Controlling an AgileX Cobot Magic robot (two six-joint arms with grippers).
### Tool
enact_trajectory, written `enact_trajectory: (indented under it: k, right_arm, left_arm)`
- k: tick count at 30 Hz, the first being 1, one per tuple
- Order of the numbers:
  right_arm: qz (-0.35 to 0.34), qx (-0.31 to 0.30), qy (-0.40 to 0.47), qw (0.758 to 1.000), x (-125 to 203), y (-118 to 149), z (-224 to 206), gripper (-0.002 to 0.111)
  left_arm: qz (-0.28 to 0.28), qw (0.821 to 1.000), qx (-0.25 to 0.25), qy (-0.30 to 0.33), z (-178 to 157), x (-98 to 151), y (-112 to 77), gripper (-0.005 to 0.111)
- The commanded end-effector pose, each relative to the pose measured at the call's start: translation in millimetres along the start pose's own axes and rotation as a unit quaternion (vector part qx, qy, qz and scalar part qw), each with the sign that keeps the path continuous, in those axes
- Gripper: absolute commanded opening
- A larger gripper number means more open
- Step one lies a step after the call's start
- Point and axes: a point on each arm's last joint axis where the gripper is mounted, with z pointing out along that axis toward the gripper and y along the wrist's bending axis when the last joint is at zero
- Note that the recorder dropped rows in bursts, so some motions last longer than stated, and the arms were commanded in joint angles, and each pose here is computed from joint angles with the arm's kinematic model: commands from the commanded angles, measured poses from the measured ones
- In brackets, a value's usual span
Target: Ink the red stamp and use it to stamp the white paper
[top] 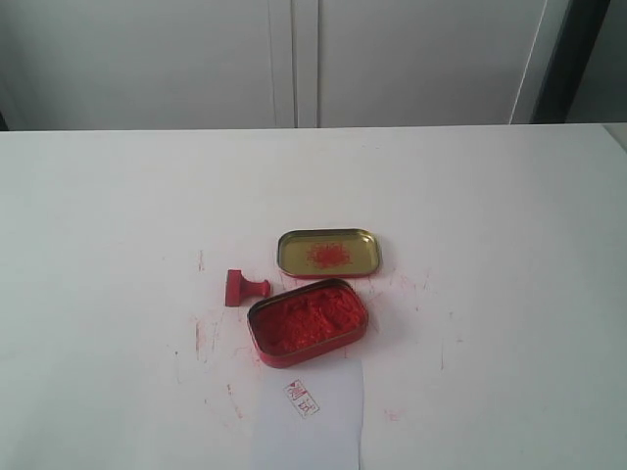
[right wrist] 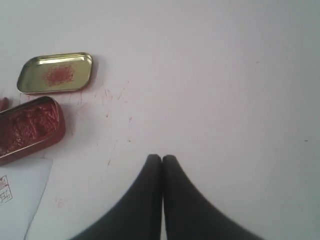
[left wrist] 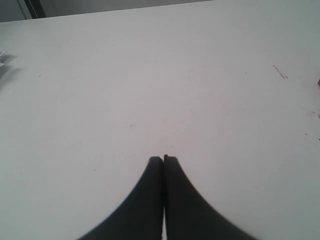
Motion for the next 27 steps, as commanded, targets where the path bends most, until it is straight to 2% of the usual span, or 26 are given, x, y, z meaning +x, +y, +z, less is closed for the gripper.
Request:
enact_trajectory:
  k: [1,13,27]
  right_arm:
    - [-0.012,0.0,-0.07,0.997,11.6,-3.6,-17.8,0.0]
    - [-0.03,-0.01,-0.248,0.968,31.3,-8.1,-56.9,0.0]
    - [-0.029,-0.013,-0.254,0.967,31.9,-7.8,-57.7,0.0]
  left_arm:
    - [-0.004,1.0,0.002,0.001,0.2,0.5,-0.4,0.0]
    - [-0.004,1.0,0.002,0.001,0.2,0.5,-0.4,0.0]
    - [-0.004,1.0,0.002,0.001,0.2,0.5,-0.4,0.0]
